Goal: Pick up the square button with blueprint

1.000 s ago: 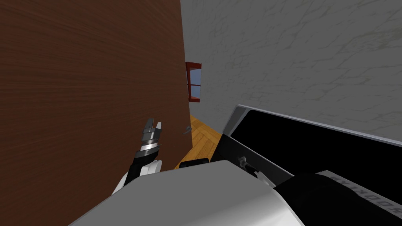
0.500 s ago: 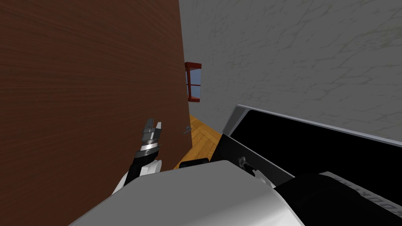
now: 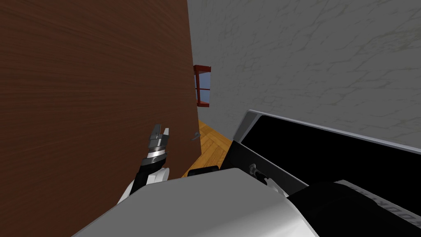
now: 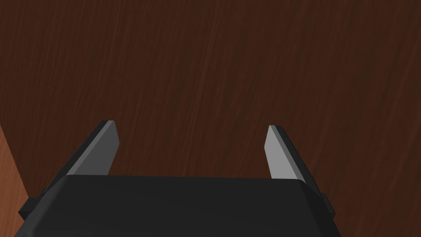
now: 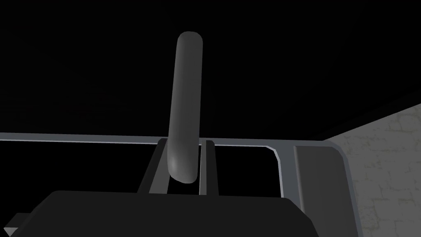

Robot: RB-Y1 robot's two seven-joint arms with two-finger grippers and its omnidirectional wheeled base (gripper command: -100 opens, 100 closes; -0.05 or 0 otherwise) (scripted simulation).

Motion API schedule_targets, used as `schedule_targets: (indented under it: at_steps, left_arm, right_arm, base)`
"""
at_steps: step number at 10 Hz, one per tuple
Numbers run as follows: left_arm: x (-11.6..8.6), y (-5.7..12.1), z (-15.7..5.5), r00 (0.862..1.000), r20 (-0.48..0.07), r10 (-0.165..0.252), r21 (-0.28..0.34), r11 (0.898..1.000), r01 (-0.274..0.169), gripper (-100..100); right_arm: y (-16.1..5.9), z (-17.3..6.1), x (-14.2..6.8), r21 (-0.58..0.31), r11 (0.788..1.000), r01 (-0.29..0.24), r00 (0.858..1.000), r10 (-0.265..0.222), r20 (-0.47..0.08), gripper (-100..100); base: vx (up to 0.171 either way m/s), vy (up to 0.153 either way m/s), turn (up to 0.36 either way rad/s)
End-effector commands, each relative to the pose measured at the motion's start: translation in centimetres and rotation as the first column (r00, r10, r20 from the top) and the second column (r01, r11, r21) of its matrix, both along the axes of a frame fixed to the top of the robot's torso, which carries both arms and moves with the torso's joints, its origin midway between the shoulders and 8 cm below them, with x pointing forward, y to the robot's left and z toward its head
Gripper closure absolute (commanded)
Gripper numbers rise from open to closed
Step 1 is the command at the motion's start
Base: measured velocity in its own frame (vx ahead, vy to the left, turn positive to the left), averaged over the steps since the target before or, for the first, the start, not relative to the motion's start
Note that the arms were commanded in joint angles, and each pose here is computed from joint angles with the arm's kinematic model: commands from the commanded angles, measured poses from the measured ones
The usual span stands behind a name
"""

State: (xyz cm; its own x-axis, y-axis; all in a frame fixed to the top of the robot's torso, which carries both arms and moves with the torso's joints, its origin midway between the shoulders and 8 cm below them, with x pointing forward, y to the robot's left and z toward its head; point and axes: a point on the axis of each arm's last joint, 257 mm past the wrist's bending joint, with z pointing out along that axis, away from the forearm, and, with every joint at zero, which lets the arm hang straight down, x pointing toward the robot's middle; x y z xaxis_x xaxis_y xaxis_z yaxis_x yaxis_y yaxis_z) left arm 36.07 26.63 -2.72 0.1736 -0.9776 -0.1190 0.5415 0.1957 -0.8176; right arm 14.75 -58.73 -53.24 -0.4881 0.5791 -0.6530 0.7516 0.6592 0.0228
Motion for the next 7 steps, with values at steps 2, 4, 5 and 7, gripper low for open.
schedule_targets:
  at_steps: [2,4,5,7]
  left_arm:
    - [0.0,0.0,0.0,1.0,0.0,0.0,0.0,1.0,0.0,0]
    - [0.0,0.0,0.0,1.0,0.0,0.0,0.0,1.0,0.0,0]
    - [0.0,0.0,0.0,1.0,0.0,0.0,0.0,1.0,0.0,0]
    - [0.0,0.0,0.0,1.0,0.0,0.0,0.0,1.0,0.0,0]
  right_arm:
    - [0.1,0.7,-0.5,0.0,1.0,-0.003,1.0,0.003,0.003,100]
    - [0.1,1.3,-0.9,0.001,1.0,-0.006,1.0,0.006,0.003,100]
    - [0.2,1.6,-1.1,0.002,1.0,-0.008,1.0,0.008,0.003,100]
    - [0.2,1.4,-1.0,0.002,1.0,-0.006,1.0,0.006,0.003,0]
  base:
    - [0.006,0.025,-0.026]
    - [0.012,0.034,-0.023]
    - [0.011,0.024,-0.016]
    - [0.002,0.005,-0.004]
